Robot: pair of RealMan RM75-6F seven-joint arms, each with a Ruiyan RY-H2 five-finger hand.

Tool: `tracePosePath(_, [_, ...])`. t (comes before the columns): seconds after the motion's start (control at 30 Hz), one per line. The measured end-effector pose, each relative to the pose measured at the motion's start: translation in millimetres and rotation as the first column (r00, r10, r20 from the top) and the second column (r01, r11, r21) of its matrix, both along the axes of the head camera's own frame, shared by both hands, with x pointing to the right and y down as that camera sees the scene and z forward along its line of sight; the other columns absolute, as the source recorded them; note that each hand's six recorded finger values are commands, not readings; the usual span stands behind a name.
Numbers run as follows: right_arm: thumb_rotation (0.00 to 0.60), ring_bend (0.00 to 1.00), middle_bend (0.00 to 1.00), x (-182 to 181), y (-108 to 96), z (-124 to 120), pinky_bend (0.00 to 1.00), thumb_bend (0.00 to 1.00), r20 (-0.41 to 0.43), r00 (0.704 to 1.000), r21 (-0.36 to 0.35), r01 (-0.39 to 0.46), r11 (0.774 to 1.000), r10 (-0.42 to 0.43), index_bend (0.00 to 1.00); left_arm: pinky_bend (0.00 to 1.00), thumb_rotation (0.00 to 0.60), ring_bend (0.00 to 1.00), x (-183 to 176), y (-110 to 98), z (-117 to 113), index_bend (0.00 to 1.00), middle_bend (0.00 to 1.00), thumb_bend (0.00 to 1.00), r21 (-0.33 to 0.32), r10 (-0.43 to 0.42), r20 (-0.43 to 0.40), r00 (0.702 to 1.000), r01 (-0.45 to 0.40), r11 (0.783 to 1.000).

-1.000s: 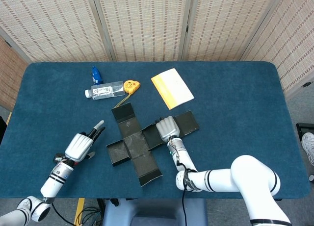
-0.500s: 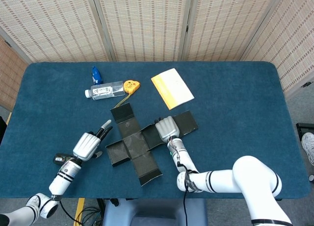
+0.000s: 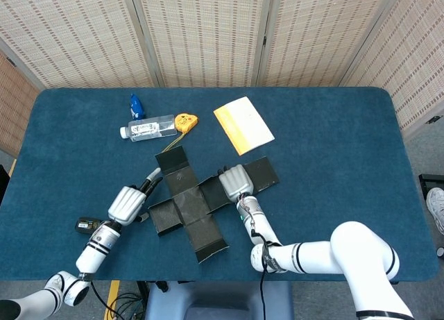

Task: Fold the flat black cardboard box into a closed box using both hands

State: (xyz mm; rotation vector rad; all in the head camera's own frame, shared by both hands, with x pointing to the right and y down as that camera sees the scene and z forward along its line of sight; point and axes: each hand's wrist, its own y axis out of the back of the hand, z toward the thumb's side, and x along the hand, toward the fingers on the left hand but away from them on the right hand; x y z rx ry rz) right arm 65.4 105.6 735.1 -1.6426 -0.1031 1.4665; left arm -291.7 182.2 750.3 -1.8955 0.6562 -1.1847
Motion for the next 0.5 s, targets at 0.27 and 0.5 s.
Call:
tracePosePath(0.27, [0.6, 0.7, 0.39, 1, -1, 0, 0.89, 0.14, 0.007, 1.0, 0.002, -0.013, 1.0, 0.013, 0.33, 0.55, 0.6, 0.62, 7, 1, -3, 0.0, 0.01, 0.09, -0.063, -0.065, -0.086, 0.994, 0.06, 0.996])
tracePosePath(0.5, [0.6, 0.7, 0.39, -1, -1, -1, 0.89, 0.14, 0.022, 0.999, -0.009, -0.023, 1.0, 0.023, 0.33, 0.55, 0.6, 0.62, 12, -2, -13, 0.0, 0.01, 0.09, -0.1, -0.105, -0.149, 0.983, 0.09, 0.991])
